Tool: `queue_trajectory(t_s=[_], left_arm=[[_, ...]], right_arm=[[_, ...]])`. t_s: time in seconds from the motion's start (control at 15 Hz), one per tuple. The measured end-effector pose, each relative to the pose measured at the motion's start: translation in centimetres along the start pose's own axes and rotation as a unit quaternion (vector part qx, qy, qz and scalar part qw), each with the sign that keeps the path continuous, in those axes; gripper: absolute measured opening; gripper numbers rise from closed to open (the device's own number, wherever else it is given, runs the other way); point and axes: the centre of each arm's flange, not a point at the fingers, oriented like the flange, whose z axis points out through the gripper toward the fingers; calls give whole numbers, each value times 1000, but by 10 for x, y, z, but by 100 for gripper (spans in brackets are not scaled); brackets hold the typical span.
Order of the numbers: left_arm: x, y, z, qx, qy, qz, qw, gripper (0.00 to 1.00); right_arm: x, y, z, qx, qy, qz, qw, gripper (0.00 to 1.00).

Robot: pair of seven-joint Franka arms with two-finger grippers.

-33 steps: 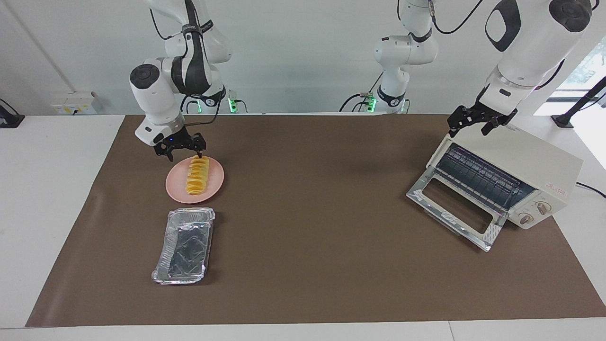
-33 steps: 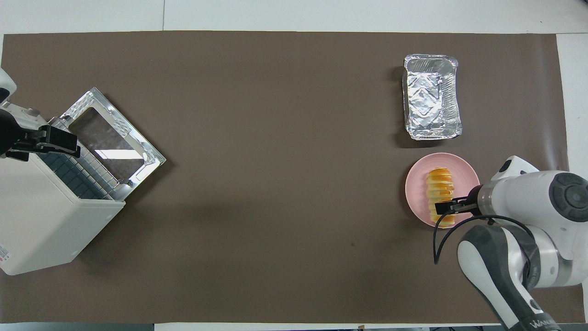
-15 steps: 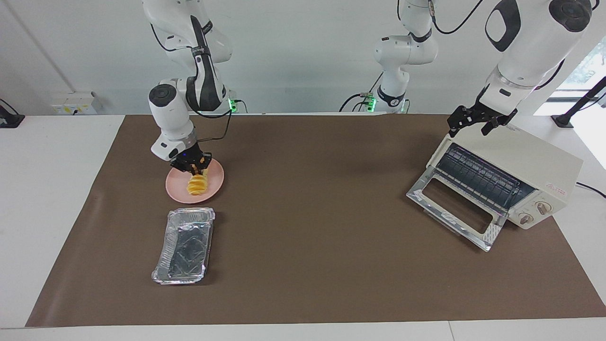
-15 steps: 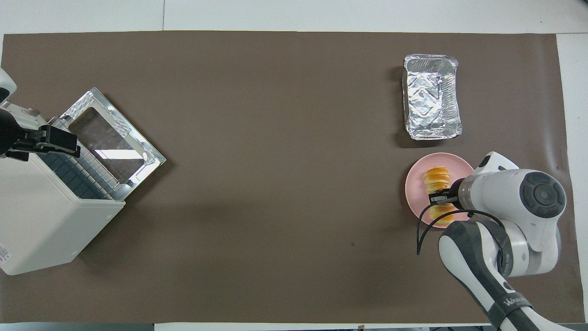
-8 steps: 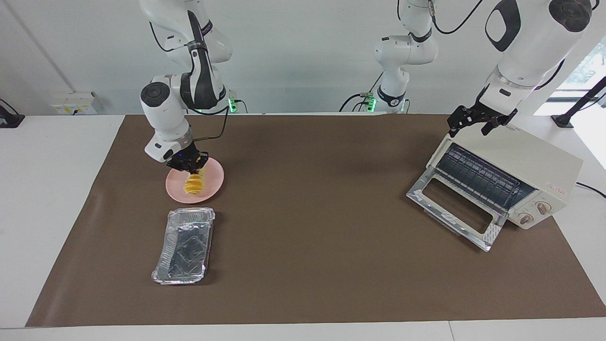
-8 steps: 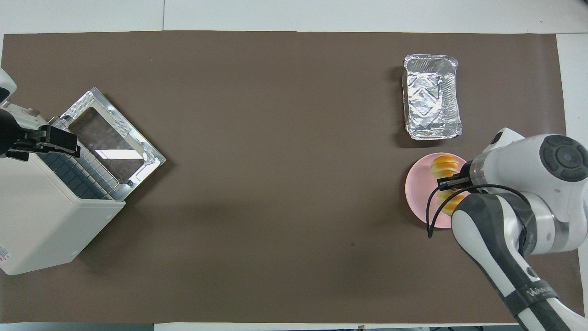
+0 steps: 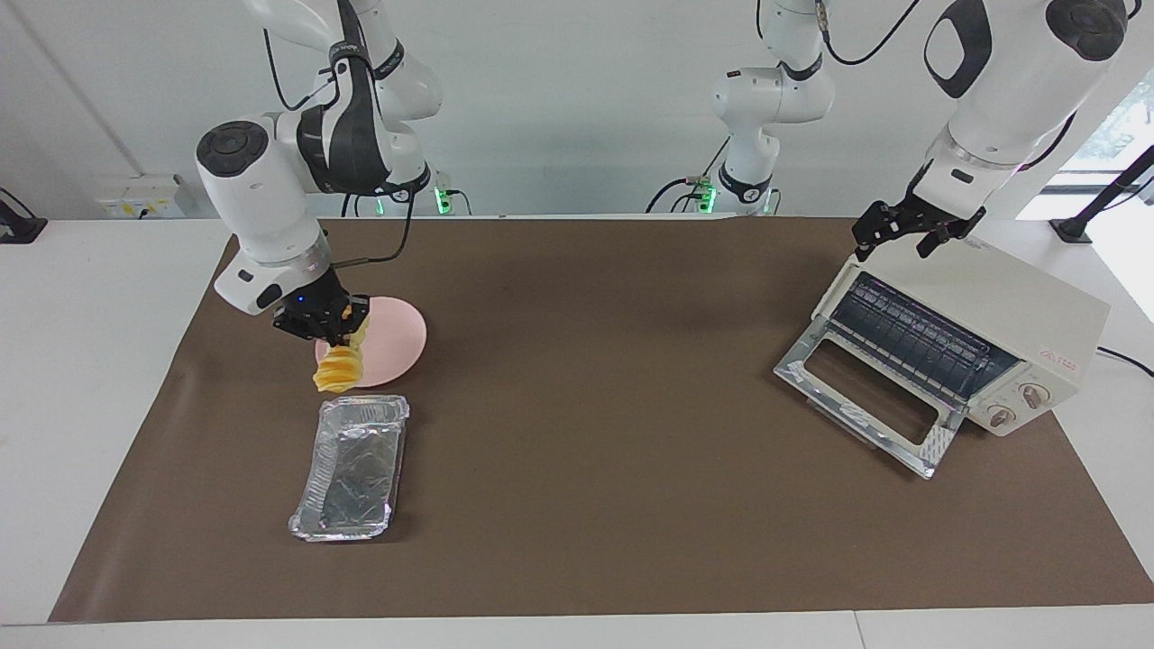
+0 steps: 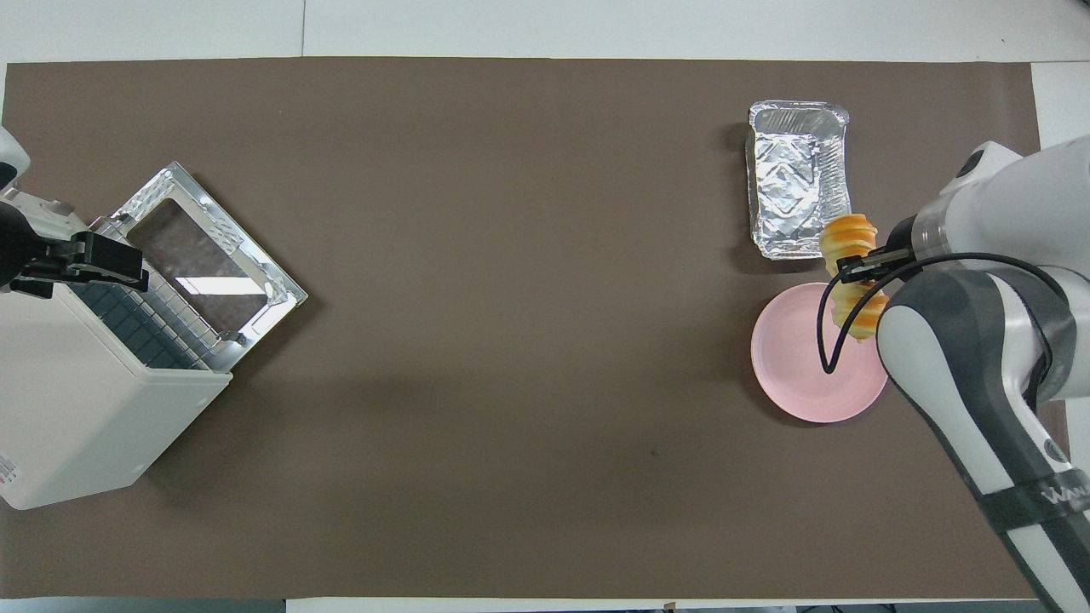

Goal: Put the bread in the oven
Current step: 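Carry the bread roll to the foil tray and release it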

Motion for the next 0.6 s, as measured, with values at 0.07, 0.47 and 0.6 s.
queue_trajectory(t_s=[0.07, 0.47, 0.6], left_arm=[[0, 0, 0, 0, 0, 0, 1000, 100], [0, 0, 0, 0, 0, 0, 1000, 100], [0, 0, 0, 0, 1, 0, 1000, 100]], right_arm=[[12, 2, -1, 0, 5, 0, 1000, 9], [73, 10, 56, 6, -7, 1, 1000, 9], [89, 12, 89, 7, -9, 1, 1000, 9]])
